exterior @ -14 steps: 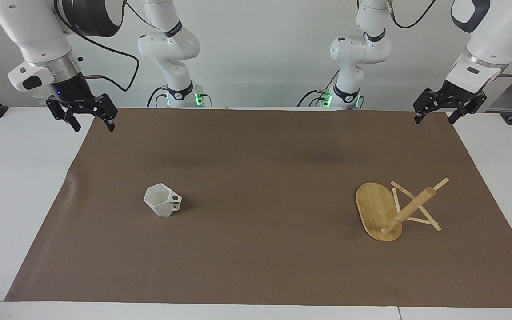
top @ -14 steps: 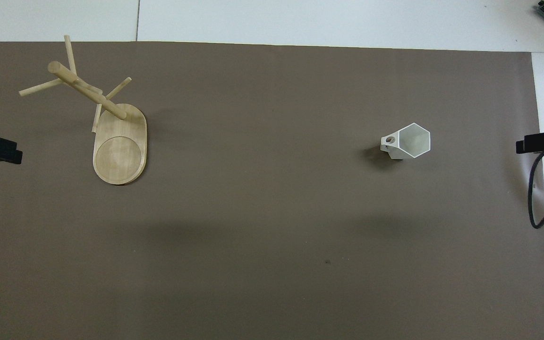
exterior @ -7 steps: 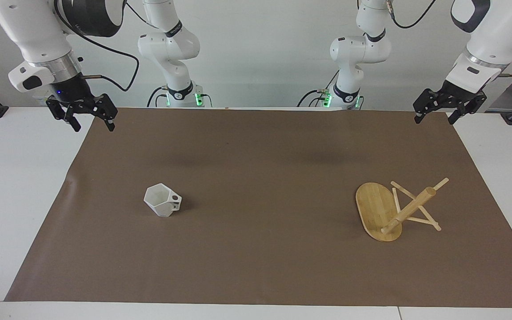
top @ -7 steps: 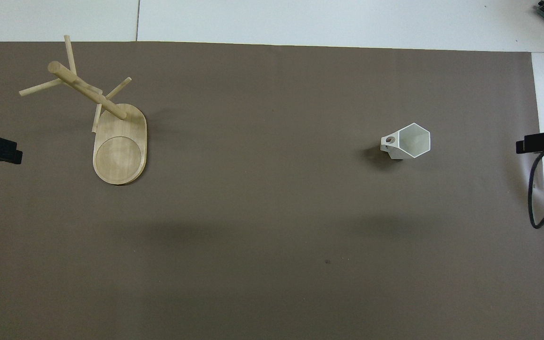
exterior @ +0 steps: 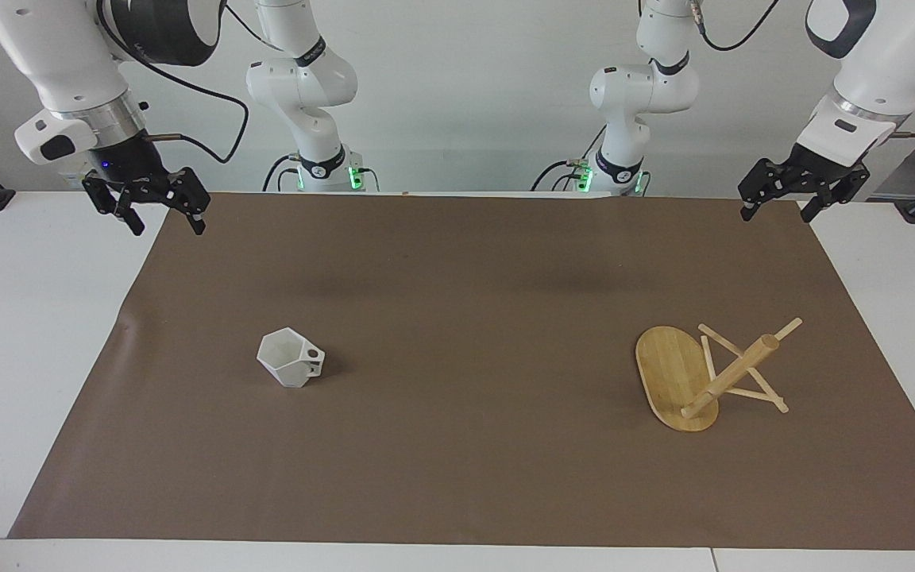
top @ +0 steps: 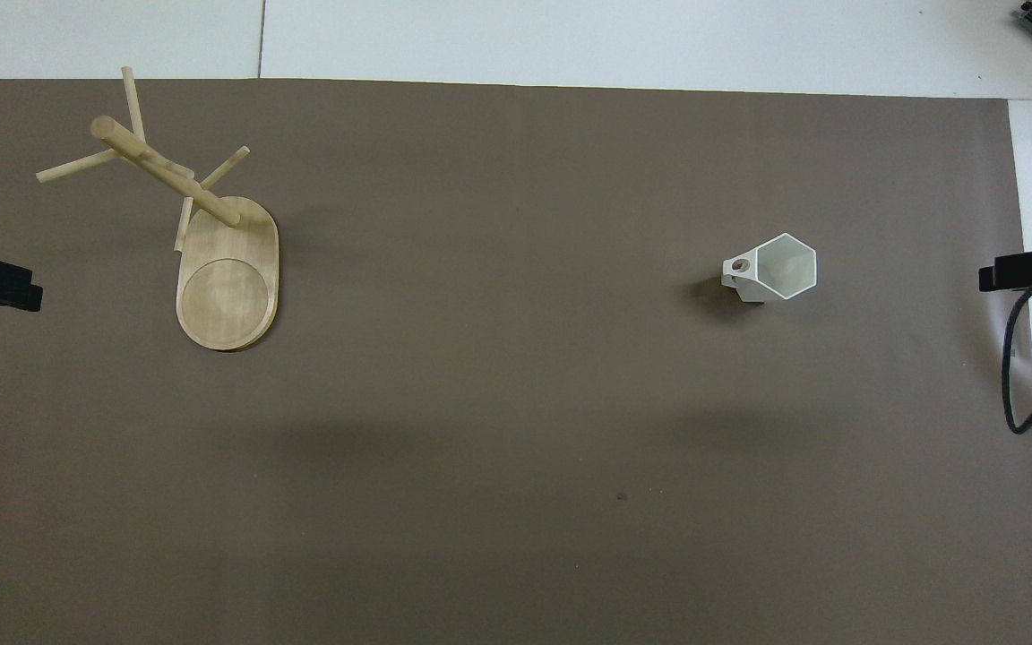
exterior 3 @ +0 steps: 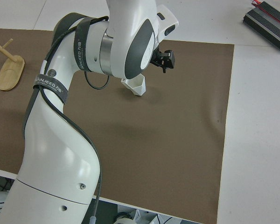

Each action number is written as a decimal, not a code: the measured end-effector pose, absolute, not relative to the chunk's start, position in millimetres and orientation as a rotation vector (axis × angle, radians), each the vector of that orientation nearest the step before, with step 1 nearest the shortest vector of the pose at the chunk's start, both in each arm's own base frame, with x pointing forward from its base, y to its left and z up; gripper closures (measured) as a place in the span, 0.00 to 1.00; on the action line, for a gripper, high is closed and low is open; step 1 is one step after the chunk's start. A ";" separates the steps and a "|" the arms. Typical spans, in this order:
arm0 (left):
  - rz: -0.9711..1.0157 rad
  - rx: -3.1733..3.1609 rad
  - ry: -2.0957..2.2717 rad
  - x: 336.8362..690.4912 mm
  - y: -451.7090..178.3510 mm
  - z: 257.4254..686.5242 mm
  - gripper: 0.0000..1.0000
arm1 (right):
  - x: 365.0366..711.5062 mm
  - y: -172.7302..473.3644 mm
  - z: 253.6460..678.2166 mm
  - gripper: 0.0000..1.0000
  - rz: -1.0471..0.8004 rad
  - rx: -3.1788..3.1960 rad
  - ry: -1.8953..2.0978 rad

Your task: Hang cup on rack

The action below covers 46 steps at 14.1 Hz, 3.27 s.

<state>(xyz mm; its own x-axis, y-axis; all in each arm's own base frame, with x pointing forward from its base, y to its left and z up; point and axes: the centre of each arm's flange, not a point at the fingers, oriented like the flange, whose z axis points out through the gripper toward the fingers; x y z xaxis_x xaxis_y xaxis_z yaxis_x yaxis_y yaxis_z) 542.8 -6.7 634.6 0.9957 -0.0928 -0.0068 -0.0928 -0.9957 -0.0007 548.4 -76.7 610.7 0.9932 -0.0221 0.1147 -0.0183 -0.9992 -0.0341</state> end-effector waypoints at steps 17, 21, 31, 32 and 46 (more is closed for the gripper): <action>0.043 -3.138 0.148 539.5 -7.7 633.8 0.00 | 549.6 -68.7 611.1 0.00 -0.183 -3.103 0.009; 0.045 -3.143 0.165 538.8 -14.4 634.0 0.00 | 549.6 -68.2 611.1 0.00 -0.183 -3.103 0.008; 0.041 -3.147 0.146 536.8 -31.5 636.1 0.00 | 549.8 -66.0 610.6 0.00 -0.182 -3.103 0.002; 0.041 -3.147 0.146 536.8 -31.5 636.1 0.00 | 549.9 -65.9 610.6 0.00 -0.181 -3.103 0.001; 0.049 -3.150 0.119 536.3 -31.8 635.0 0.00 | 552.4 -70.0 609.9 0.00 -0.212 -3.164 -0.016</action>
